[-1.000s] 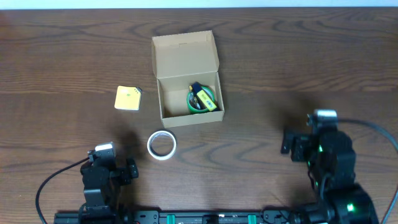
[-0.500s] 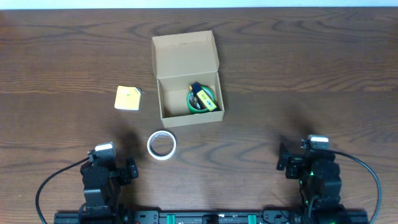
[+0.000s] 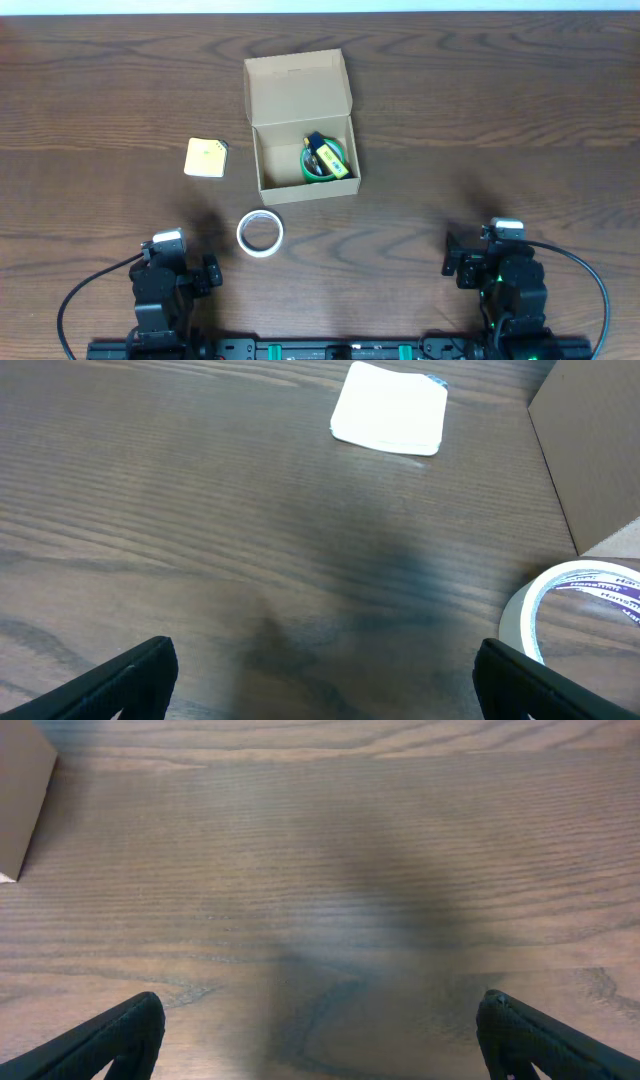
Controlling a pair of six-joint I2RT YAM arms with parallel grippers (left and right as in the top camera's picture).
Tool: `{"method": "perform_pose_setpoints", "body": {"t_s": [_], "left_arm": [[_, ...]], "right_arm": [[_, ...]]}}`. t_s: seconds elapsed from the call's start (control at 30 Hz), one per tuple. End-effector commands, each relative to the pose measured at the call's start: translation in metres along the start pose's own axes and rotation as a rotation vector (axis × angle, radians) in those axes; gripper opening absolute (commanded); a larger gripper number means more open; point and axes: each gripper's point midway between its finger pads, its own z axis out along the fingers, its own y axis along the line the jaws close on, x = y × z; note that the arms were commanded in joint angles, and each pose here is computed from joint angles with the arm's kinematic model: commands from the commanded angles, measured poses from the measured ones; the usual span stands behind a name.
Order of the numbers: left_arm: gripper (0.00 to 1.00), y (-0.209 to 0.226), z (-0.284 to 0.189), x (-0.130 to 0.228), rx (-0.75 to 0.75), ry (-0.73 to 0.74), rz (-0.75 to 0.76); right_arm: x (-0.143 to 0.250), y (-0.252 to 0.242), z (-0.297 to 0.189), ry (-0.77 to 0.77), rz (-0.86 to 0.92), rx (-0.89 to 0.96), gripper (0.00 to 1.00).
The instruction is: Pack container
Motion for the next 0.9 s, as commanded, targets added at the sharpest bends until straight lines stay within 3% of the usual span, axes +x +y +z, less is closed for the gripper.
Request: {"method": "perform_pose_setpoints", "body": {"t_s": [0.0,0.2,0.37,0.53,0.67,0.87], "left_arm": [[0.95,0.001,0.002,0.004,-0.007,0.007,0.010],[0.95,-0.001,0.002,-0.004,0.005,-0.018,-0.034],[0.95,-0.003,-0.009,-0.048,0.011,-0.052,-0.138],[0.95,-0.016,-0.010,-0.110,0.067,-0.083,-0.149],[0.95,-0.036,0.005,-0.150,0.150,-0.020,-0.146],[0.96,-0.044,0.052,-0.171,0.137,0.113,-0.152]], "right_arm": [[0.000,0.000,0.000,-0.002,0.016,-0.003,0.99],[0.000,0.000,0.000,-0.002,0.016,-0.003,0.99],[0.000,0.000,0.000,-0.002,0.016,-0.003,0.99],[0.000,0.000,0.000,-0.002,0.016,-0.003,0.99],[0.000,0.000,0.000,-0.002,0.016,-0.003,0.99],[0.000,0.000,0.000,-0.002,0.016,-0.003,0.99]]}}
